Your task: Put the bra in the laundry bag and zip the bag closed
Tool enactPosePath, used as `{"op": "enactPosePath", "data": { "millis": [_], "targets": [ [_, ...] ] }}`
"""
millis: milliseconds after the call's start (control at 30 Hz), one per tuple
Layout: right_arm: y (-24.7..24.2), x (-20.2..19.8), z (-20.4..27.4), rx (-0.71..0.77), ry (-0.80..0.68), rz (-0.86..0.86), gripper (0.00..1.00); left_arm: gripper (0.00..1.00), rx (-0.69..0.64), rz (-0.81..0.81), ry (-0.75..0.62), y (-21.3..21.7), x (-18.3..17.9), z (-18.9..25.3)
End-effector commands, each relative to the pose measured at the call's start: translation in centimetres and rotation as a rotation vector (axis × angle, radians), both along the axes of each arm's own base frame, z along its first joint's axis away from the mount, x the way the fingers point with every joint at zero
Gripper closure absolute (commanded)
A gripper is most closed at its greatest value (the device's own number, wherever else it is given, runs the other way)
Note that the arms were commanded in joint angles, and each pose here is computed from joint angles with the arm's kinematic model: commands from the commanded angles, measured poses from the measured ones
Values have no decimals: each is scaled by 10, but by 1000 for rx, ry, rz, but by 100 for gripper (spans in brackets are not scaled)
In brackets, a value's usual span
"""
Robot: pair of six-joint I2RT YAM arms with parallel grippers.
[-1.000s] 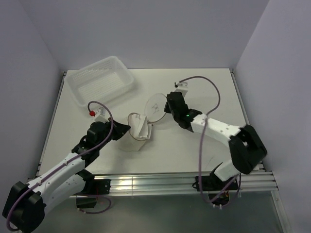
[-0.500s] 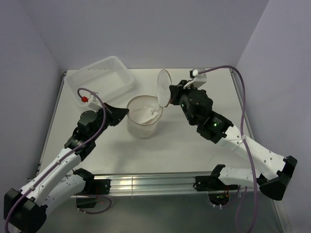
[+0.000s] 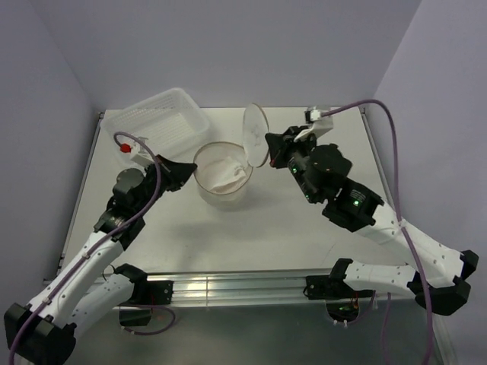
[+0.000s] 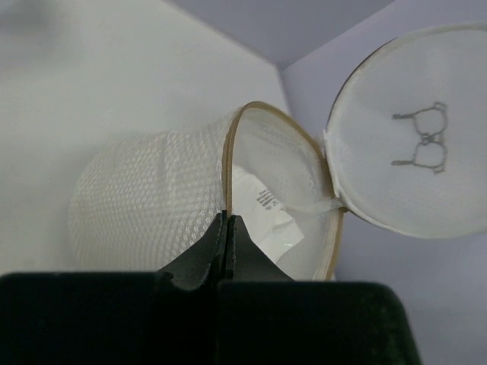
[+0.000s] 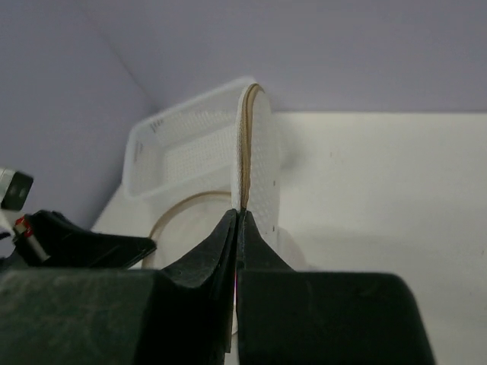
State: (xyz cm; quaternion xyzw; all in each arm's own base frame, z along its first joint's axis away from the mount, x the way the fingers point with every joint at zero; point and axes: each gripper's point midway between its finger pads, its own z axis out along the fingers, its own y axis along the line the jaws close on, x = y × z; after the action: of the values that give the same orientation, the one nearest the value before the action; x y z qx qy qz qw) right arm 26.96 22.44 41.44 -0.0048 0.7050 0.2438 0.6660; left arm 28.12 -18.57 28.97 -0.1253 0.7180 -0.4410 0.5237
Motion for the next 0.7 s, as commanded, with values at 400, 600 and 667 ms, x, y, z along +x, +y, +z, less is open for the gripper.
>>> {"op": "enactPosePath", "data": {
  "millis": [400,600,667],
  "targets": [
    [-1,-17,-73,-235,133,-83,100,100,36,-163,49,-44,13,-20],
    [-11,-28,-59,-262,114,-112,100,100,53,-187,115,-48,11,-48],
    [-10,-32,-52,-280,109,-109,100,100,25,-239,122,-62,10,-52]
  ]
}}
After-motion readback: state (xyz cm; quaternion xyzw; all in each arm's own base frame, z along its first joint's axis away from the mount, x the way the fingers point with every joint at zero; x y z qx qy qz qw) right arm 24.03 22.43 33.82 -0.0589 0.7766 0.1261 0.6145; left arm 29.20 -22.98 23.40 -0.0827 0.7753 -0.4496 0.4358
